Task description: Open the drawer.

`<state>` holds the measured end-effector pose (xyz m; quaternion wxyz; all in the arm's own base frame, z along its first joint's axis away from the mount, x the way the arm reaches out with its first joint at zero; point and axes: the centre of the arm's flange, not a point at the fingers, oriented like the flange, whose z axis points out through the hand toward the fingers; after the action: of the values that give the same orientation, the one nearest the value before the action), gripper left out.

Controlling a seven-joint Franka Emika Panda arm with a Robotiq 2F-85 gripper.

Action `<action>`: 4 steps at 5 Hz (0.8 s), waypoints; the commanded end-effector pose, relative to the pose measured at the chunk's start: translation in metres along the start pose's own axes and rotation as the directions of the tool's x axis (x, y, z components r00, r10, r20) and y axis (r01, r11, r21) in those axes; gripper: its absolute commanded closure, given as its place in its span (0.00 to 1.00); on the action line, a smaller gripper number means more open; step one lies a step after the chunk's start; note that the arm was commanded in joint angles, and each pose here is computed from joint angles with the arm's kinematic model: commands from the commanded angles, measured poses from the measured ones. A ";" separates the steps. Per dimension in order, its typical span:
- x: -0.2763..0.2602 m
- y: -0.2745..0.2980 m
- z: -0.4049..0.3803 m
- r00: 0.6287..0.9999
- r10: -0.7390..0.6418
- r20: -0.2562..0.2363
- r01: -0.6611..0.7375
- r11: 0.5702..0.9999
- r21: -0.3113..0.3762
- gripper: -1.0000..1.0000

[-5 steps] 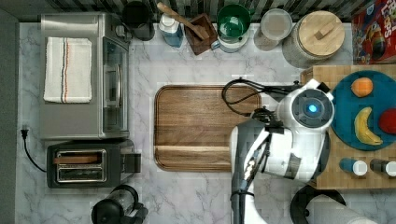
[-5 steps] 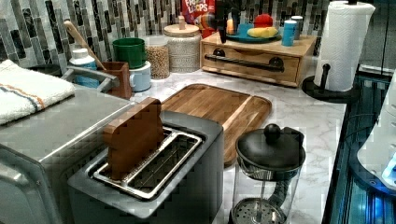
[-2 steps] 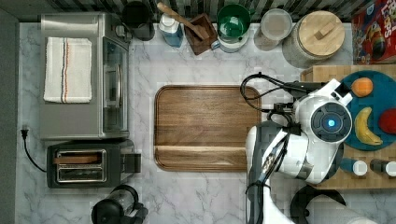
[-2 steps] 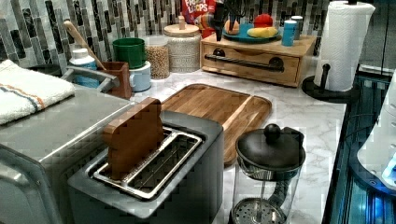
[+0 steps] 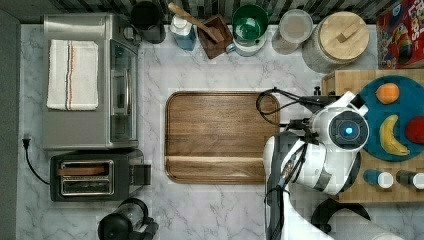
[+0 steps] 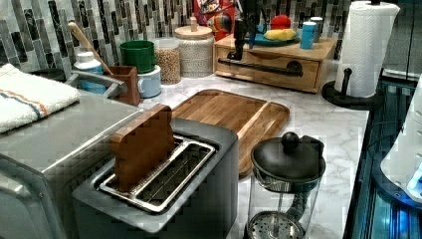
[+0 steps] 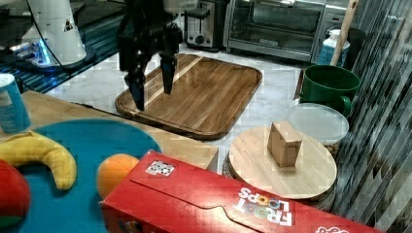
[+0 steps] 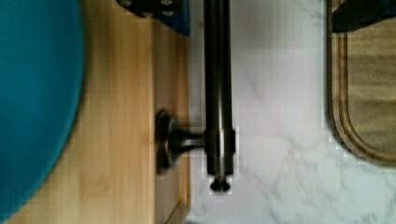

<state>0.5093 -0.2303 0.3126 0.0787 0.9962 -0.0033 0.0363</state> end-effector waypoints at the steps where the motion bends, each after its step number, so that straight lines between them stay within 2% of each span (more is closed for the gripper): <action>1: -0.010 0.006 0.039 0.996 0.043 -0.072 -0.045 0.999 -0.025 0.00; 4: 0.009 -0.030 0.031 0.998 0.037 -0.059 -0.037 0.999 0.000 0.00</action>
<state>0.4823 -0.2397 0.2409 0.0663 0.9974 -0.0253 0.0088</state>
